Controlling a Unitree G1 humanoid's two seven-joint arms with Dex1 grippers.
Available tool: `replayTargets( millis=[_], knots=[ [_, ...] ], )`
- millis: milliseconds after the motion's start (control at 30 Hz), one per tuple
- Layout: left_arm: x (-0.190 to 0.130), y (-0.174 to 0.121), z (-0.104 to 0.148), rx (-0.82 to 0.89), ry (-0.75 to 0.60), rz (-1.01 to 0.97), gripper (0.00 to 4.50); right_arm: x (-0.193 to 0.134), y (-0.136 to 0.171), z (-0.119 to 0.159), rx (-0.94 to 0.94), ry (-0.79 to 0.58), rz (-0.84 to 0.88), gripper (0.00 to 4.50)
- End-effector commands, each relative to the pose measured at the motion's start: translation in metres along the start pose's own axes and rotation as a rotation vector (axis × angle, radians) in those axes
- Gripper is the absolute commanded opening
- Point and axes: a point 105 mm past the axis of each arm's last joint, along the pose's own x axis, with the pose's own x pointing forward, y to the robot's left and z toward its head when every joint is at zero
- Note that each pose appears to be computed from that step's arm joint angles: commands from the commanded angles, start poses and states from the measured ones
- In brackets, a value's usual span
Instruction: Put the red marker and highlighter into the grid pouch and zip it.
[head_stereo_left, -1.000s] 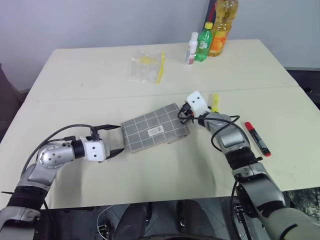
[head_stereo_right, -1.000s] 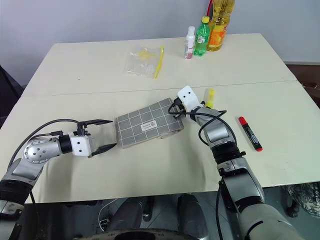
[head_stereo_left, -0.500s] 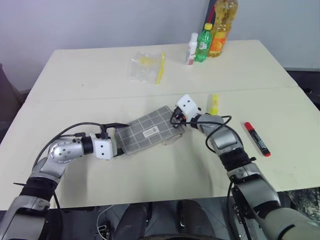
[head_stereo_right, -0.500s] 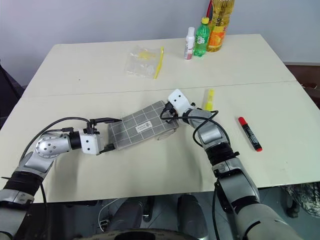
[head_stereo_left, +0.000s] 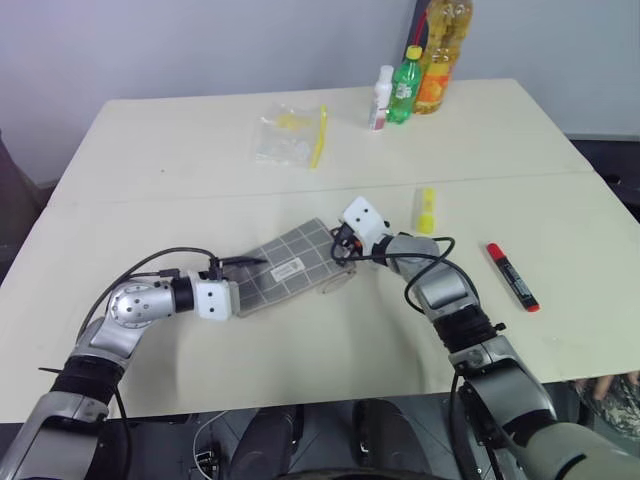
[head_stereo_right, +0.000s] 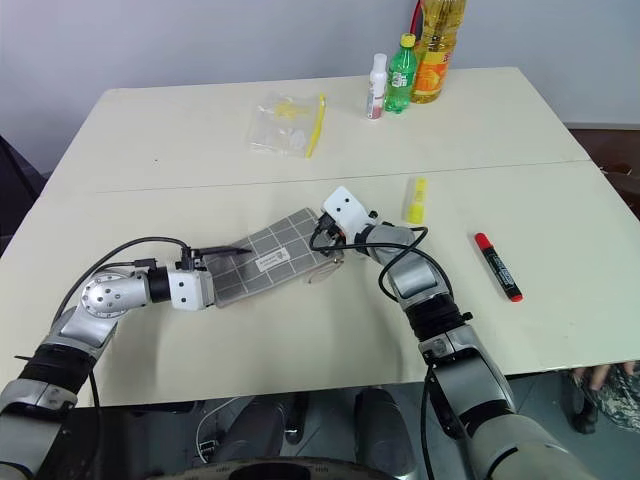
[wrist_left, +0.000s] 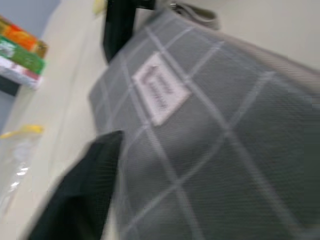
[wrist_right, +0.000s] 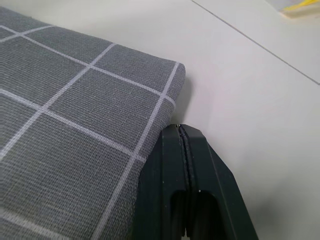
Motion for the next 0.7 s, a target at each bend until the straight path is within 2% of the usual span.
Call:
replayTargets(
  millis=[33, 133, 267, 367, 500, 567, 600, 700],
  knots=[
    [0.001, -0.001, 0.004, -0.037, -0.025, 0.006, 1.60, -0.010, -0.015, 0.021, -0.029, -0.083, -0.058, 0.00],
    [0.002, 0.006, 0.007, -0.108, -0.035, 0.062, 0.04, -0.022, -0.034, 0.021, -0.033, -0.086, -0.137, 0.00],
    [0.008, 0.027, 0.014, -0.272, -0.062, 0.202, 0.04, -0.055, -0.066, 0.027, 0.021, -0.160, -0.256, 0.00],
    [0.015, 0.043, 0.019, -0.368, -0.075, 0.293, 0.00, -0.077, -0.083, 0.030, 0.063, -0.191, -0.319, 0.90],
    [0.025, 0.061, 0.024, -0.469, -0.104, 0.401, 0.00, -0.098, -0.092, 0.036, 0.141, -0.249, -0.352, 2.94],
    [0.029, 0.067, 0.026, -0.512, -0.123, 0.435, 0.00, -0.102, -0.092, 0.038, 0.174, -0.270, -0.355, 4.13],
    [0.032, 0.069, 0.028, -0.529, -0.131, 0.447, 0.00, -0.102, -0.089, 0.038, 0.178, -0.269, -0.348, 4.47],
    [0.039, 0.075, 0.035, -0.571, -0.170, 0.472, 0.00, -0.096, -0.077, 0.039, 0.164, -0.254, -0.311, 4.47]
  ],
)
